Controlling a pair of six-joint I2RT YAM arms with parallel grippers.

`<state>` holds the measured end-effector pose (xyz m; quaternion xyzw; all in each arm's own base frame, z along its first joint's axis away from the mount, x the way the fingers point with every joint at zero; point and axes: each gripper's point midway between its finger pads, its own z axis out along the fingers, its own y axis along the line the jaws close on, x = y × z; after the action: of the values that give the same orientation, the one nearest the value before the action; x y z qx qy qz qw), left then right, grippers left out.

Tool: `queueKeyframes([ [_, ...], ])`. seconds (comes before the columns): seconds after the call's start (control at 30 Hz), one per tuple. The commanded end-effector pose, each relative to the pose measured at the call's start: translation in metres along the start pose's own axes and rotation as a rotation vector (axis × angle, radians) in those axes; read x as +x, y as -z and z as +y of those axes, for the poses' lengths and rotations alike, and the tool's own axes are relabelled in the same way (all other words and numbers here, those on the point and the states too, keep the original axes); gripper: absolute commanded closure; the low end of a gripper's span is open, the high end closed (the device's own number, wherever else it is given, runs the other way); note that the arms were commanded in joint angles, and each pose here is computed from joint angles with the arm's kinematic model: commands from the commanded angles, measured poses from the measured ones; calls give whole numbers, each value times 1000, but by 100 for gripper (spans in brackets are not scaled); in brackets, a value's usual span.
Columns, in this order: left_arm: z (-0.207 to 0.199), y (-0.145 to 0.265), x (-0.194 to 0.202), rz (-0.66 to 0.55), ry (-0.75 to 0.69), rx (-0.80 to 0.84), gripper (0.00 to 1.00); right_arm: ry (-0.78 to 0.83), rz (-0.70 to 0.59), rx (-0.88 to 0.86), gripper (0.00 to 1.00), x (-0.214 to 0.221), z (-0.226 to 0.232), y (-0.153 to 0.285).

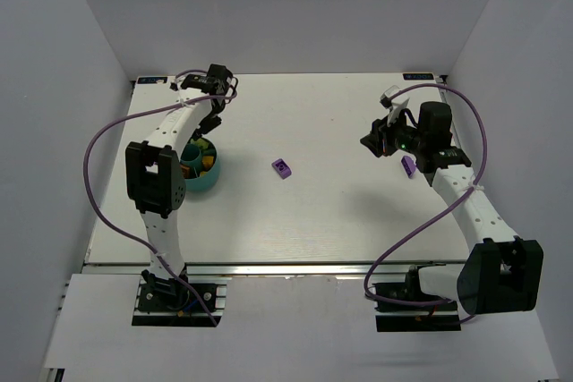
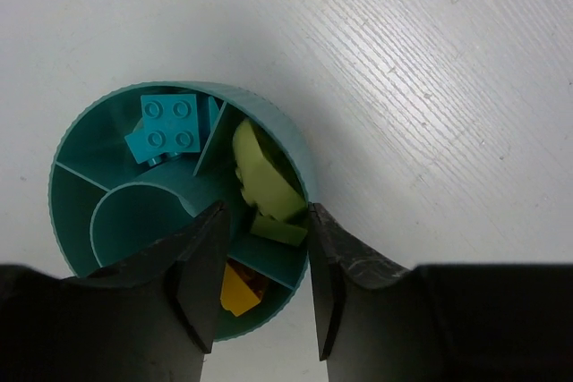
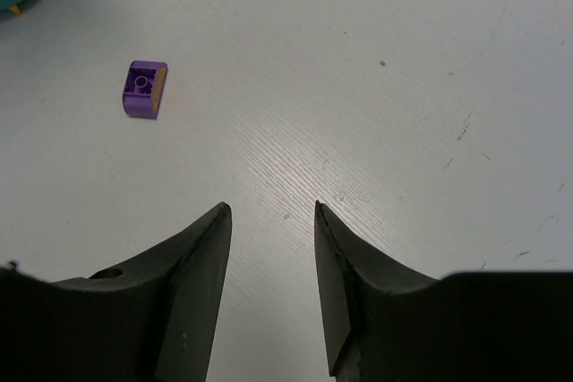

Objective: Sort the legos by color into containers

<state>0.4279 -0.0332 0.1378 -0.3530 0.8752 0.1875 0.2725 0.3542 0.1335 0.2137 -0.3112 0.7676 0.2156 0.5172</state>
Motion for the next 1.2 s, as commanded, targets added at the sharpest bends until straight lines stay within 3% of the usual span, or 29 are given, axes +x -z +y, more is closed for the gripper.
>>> queueKeyframes([
  [0.0,0,3,-10,-23,26,11,49,28,-38,6,52,-11,-5,-1],
  [0.07,-1,4,-11,-26,28,13,44,30,-40,7,51,-12,-5,-1],
  [0.33,-10,23,-24,-30,18,111,43,51,-5,40,45,-7,-13,-1],
  [0.47,-34,64,-26,9,-37,391,36,31,146,125,40,24,-37,-6],
  [0.53,-48,75,-16,3,-92,551,25,25,230,207,39,41,-53,-3],
  [0.57,-55,109,-29,-48,-74,713,20,10,277,236,38,50,-62,-6],
  [0.63,-51,113,-10,-38,-88,796,9,-11,376,349,34,69,-82,1],
  [0.7,-45,145,-18,-98,-55,918,6,-22,449,418,33,85,-96,2],
  [0.83,-27,165,-7,-122,-24,1018,5,7,592,596,32,111,-129,18],
  [1.17,6,174,29,-97,14,1100,4,-28,715,614,38,148,-151,29],
])
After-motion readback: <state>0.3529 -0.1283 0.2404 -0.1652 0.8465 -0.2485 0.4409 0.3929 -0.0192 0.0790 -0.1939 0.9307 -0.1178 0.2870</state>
